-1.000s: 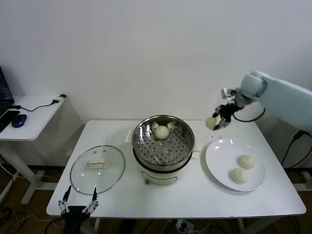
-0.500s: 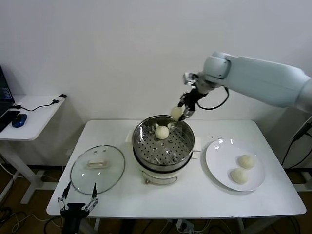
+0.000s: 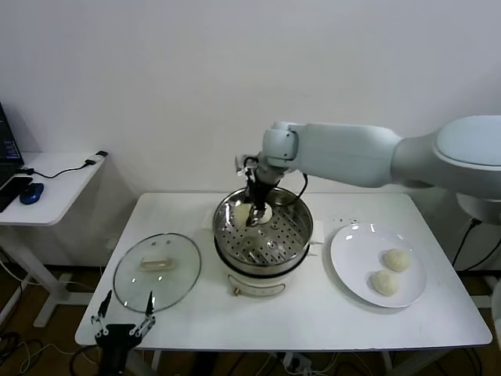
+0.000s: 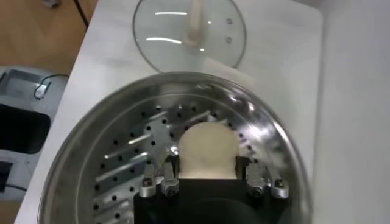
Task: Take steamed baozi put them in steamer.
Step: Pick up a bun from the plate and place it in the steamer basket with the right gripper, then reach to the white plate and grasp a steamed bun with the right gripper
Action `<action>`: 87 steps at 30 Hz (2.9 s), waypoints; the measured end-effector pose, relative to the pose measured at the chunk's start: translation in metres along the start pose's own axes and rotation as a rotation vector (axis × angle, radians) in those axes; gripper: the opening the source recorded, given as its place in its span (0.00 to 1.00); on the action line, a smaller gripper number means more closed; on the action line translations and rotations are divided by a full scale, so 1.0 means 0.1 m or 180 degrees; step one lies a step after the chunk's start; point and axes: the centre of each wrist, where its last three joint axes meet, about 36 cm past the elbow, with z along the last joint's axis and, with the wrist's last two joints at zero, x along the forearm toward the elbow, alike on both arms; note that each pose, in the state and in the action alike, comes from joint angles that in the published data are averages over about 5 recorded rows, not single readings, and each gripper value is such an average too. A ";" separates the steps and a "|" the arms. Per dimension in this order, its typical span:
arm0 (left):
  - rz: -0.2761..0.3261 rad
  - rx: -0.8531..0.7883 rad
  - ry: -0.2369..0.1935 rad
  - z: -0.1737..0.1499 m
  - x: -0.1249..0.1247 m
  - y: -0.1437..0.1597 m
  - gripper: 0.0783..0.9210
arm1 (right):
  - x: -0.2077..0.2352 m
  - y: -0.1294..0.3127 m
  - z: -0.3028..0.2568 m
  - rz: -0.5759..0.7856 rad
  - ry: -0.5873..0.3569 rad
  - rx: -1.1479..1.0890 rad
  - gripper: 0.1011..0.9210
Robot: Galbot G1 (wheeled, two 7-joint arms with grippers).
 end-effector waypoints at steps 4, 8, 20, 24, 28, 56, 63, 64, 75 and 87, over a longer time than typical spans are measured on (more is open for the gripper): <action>0.0006 -0.0008 -0.0016 0.00 -0.04 -0.02 0.88 | -0.17 0.03 -0.02 -0.0038 0.0009 -0.0017 0.60; 0.0019 -0.0023 -0.0019 0.01 -0.08 -0.04 0.88 | -0.29 0.05 -0.05 -0.0064 0.0007 -0.0038 0.61; 0.0021 -0.0067 -0.0025 0.02 -0.13 -0.05 0.88 | -0.29 0.06 -0.08 -0.0100 -0.0041 -0.0073 0.88; 0.0024 -0.0077 -0.0027 0.01 -0.14 -0.06 0.88 | -0.15 0.04 -0.03 -0.0085 -0.0049 -0.0054 0.88; 0.0026 -0.0085 -0.0035 -0.01 -0.14 -0.06 0.88 | 0.11 0.02 0.11 -0.0070 -0.0031 -0.0018 0.88; 0.0017 -0.0129 0.0017 -0.10 -0.17 -0.12 0.88 | 0.82 1.22 3.08 -0.0094 0.0468 -0.0317 0.88; 0.0009 -0.0170 0.0058 -0.08 -0.18 -0.13 0.88 | 0.38 1.53 3.50 -0.0214 0.0616 -0.0384 0.88; 0.0008 -0.0174 0.0062 -0.07 -0.18 -0.13 0.88 | 0.32 1.56 3.54 -0.0229 0.0638 -0.0390 0.88; -0.0001 -0.0206 0.0122 -0.01 -0.19 -0.15 0.88 | -0.15 1.68 3.78 -0.0318 0.0759 -0.0436 0.88; -0.0003 -0.0244 0.0161 0.04 -0.18 -0.14 0.88 | -0.43 1.65 3.77 -0.0355 0.0723 -0.0472 0.87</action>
